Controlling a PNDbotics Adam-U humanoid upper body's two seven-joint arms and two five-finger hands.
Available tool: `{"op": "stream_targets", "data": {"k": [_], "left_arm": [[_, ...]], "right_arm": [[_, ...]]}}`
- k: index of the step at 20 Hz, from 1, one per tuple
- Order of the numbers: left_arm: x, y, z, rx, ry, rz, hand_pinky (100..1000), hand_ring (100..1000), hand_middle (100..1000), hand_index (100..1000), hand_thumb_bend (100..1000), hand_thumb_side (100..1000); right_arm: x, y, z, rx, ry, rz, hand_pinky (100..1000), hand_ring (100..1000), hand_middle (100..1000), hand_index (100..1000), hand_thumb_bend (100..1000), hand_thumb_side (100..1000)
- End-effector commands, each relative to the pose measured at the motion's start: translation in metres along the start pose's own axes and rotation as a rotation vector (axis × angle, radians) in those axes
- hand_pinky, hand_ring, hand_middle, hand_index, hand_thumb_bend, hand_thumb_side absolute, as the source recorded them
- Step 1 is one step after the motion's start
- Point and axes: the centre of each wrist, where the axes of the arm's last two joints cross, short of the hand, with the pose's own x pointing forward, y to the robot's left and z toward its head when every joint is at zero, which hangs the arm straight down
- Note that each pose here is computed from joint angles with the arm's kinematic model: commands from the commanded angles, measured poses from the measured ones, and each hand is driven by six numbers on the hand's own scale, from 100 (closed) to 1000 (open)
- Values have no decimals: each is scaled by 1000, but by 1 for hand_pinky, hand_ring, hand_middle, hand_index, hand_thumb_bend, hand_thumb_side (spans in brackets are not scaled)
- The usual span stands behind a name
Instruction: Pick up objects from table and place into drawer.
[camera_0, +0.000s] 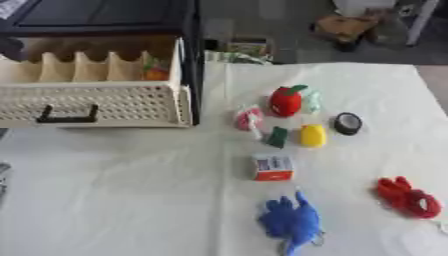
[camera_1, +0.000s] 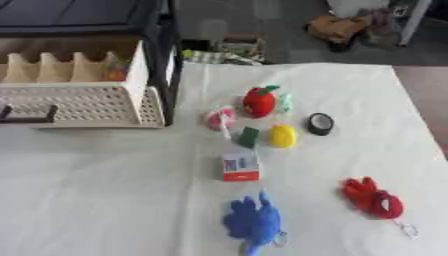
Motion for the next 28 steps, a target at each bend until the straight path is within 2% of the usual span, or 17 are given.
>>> {"op": "stream_targets", "data": {"k": [1, 5, 9, 17, 22, 28], "left_arm": [[3, 0, -1, -6, -4, -7, 587, 389, 518, 906, 100, 518], [2, -1, 1, -10, 12, -6, 587, 388, 518, 898, 100, 515], [1, -3, 3, -27, 32, -4, 587, 382, 518, 892, 100, 499], [0, -5, 6, -34, 45, 3, 585, 381, 517, 884, 100, 508], [0, -7, 8, -35, 45, 10, 584, 378, 515, 862, 100, 505], [-1, -8, 10, -34, 57, 16, 584, 376, 514, 850, 100, 499]], "right_arm": [[5, -13, -5, 142, -68, 89, 842, 714, 791, 870, 168, 884], [7, -9, -3, 317, -130, 120, 848, 743, 807, 874, 234, 894], [10, -4, -2, 427, -172, 151, 851, 767, 802, 883, 310, 898], [17, 8, 0, 534, -237, 165, 854, 780, 769, 860, 413, 884], [21, 17, 2, 588, -229, 153, 864, 789, 751, 851, 452, 856], [30, 24, -1, 640, -242, 107, 875, 789, 736, 932, 469, 835]]}}
